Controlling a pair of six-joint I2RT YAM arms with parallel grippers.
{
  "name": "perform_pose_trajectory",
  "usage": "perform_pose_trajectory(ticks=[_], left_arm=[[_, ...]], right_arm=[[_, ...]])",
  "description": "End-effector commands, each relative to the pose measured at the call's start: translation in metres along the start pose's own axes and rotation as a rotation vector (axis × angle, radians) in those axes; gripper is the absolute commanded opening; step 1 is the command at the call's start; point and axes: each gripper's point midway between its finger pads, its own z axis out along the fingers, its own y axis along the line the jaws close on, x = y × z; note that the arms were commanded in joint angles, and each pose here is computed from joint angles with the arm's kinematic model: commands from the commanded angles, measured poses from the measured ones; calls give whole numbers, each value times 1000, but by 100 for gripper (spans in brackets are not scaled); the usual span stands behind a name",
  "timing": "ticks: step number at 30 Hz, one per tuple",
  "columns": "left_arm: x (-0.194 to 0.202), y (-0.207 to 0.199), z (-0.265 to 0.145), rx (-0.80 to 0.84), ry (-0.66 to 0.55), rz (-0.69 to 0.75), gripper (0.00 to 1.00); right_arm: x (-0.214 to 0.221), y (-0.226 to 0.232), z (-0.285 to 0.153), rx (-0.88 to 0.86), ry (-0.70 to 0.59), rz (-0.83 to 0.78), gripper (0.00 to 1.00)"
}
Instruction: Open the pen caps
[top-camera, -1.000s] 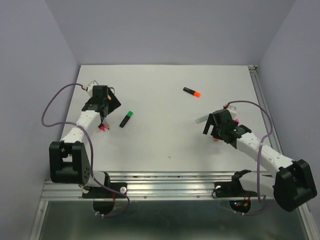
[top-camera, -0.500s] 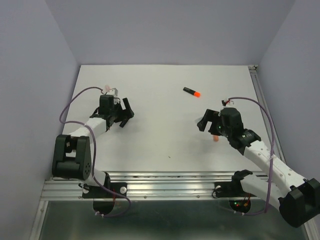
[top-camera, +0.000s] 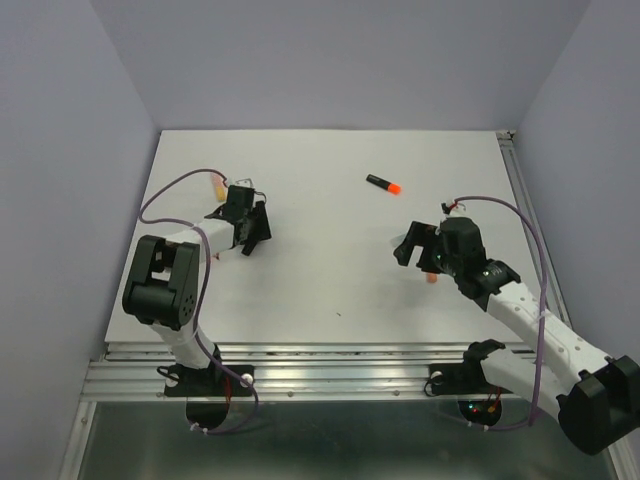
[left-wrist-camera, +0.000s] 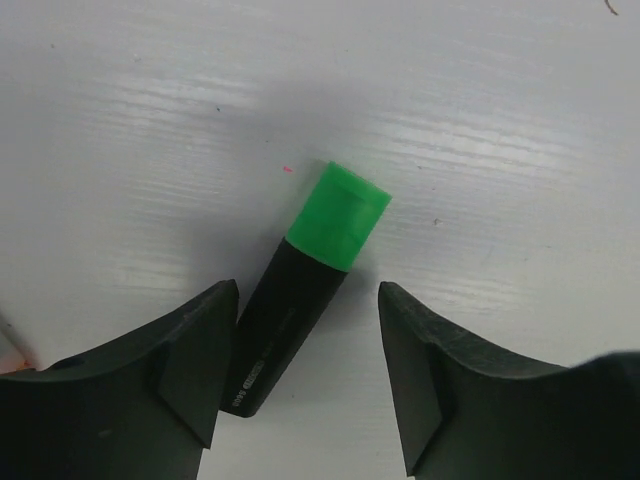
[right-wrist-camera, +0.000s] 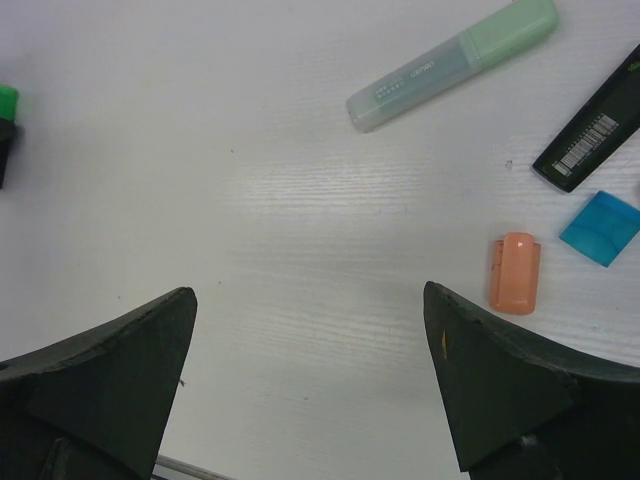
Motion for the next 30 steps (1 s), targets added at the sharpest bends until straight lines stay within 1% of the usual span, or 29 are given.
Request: perform_pose_trajectory(ticks=[1, 4, 6, 9, 12, 13, 14, 15, 16, 17, 20, 21, 22, 24, 25, 26, 28, 29, 30], left_arm=[[11, 1, -5, -119, 37, 63, 68], [26, 0, -5, -137, 78, 65, 62], [36, -1, -4, -129, 100, 55, 56], [56, -1, -3, -136, 139, 48, 55], [58, -4, -1, -145, 136, 54, 53], [58, -4, 0, -149, 139, 48, 51], [57, -4, 0, -150, 136, 46, 50], [55, -5, 1, -151, 134, 43, 45], [53, -7, 1, -150, 135, 39, 42], [55, -8, 2, -148, 144, 36, 28], [54, -12, 1, -131, 144, 25, 4], [53, -14, 0, -119, 139, 23, 0], [54, -20, -2, -90, 134, 25, 0], [43, -33, -12, -43, 82, 36, 0], [43, -46, -18, -2, 54, 65, 0], [32, -58, -31, 41, 2, 70, 0], [33, -89, -49, 142, -50, 112, 0], [22, -108, -65, 220, -110, 114, 0], [26, -127, -77, 300, -117, 133, 0]], right_arm=[[-7, -4, 5, 6, -48, -10, 100], [-6, -4, 5, 9, -48, -11, 100], [-5, -6, 6, 13, -47, -12, 100], [-6, -5, 5, 12, -52, -8, 100], [-4, -5, 6, 8, -46, -8, 100], [-4, -5, 6, 8, -46, -8, 100], [-4, -5, 6, 9, -45, -9, 100], [-4, -5, 6, 8, -46, -8, 100], [-5, -5, 5, 10, -49, -8, 100], [-5, -6, 5, 13, -51, -7, 100], [-7, -6, 3, 16, -58, -2, 100], [-7, -6, 3, 12, -61, -3, 100], [-7, -3, 2, 1, -61, -4, 100], [-7, 0, 3, -17, -55, -7, 100], [-6, 5, 3, -43, -45, -9, 100], [-5, 8, 3, -60, -38, -9, 100], [-6, 17, 2, -100, -37, 25, 100], [-10, 27, 1, -151, -54, 39, 100], [-7, 42, -4, -238, -32, 42, 100]])
